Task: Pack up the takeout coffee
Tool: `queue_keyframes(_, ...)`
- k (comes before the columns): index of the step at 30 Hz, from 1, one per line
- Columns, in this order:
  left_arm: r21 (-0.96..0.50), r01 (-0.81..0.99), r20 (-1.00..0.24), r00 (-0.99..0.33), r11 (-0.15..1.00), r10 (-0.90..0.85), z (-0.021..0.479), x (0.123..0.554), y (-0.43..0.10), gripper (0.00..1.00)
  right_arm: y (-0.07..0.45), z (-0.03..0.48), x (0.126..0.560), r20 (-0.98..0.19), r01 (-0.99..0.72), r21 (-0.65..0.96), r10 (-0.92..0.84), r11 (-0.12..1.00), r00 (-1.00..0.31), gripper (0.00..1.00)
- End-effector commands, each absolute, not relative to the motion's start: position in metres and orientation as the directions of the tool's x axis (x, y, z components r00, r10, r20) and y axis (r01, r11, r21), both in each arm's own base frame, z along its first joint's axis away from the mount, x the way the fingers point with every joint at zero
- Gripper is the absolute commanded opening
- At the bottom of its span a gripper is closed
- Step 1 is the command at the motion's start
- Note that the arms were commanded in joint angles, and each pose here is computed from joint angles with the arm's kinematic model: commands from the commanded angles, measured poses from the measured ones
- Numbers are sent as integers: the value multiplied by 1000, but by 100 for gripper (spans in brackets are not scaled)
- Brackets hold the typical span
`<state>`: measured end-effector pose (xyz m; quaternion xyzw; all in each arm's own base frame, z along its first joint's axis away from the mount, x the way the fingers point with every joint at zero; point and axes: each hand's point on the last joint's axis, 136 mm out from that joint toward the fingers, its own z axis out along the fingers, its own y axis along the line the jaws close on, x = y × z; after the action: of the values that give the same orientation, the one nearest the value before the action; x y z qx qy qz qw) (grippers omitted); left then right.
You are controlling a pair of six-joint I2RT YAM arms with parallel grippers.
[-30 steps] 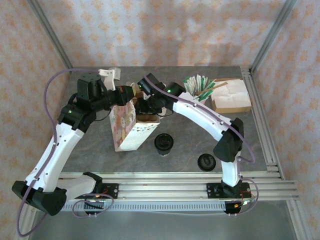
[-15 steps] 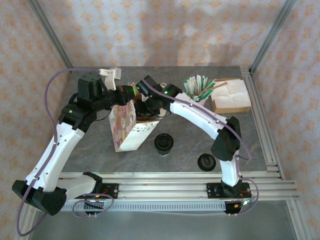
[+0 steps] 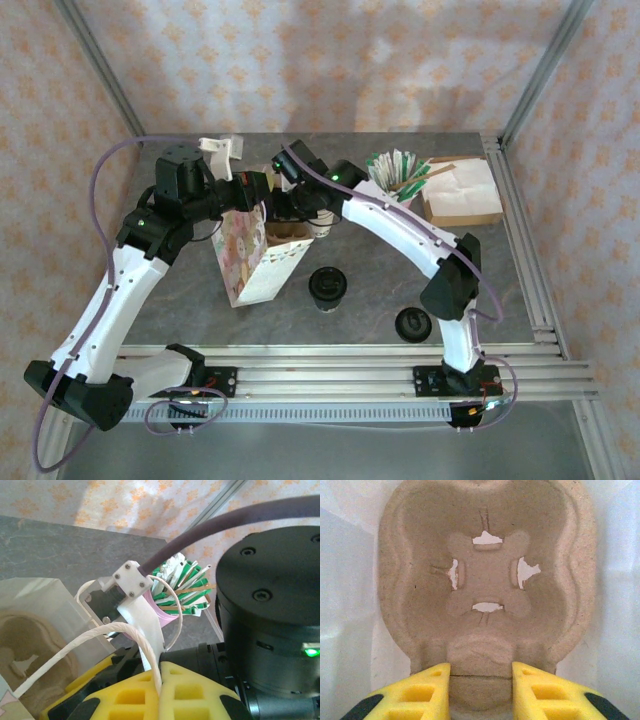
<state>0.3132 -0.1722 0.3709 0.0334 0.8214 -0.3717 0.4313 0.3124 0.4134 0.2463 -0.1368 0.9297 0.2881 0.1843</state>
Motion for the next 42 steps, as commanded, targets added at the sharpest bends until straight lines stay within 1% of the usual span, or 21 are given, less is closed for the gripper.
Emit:
queue_keyframes(1,-560,442,-767,-596,701,-237,386,307,-179,4,421,246,315,-411,-369,499,-160,784,-898,30)
queue_keyframes(7,-558,450,-769,-597,697,-230,386,307,-180,4,421,243,322,-390,-365,497,-173,787,-905,29)
queue_keyframes(13,-553,447,-770,-597,703,-227,384,308,-180,4,422,251,328,-406,-364,508,-155,780,-900,29)
queue_keyframes(20,-560,418,-763,-596,715,-249,382,314,-177,4,429,226,309,-369,-378,486,-207,788,-906,29)
queue_keyframes(23,-562,403,-763,-589,723,-265,381,316,-174,4,434,218,301,-354,-361,507,-193,783,-915,27)
queue_keyframes(29,-555,388,-765,-585,736,-269,379,320,-172,4,437,210,295,-350,-341,533,-165,774,-922,26)
queue_keyframes(37,-589,441,-760,-588,677,-278,390,317,-184,4,448,203,289,-315,-325,588,-160,741,-935,26)
queue_keyframes(42,-573,462,-779,-565,677,-273,401,314,-183,3,446,202,288,-315,-320,597,-151,736,-937,26)
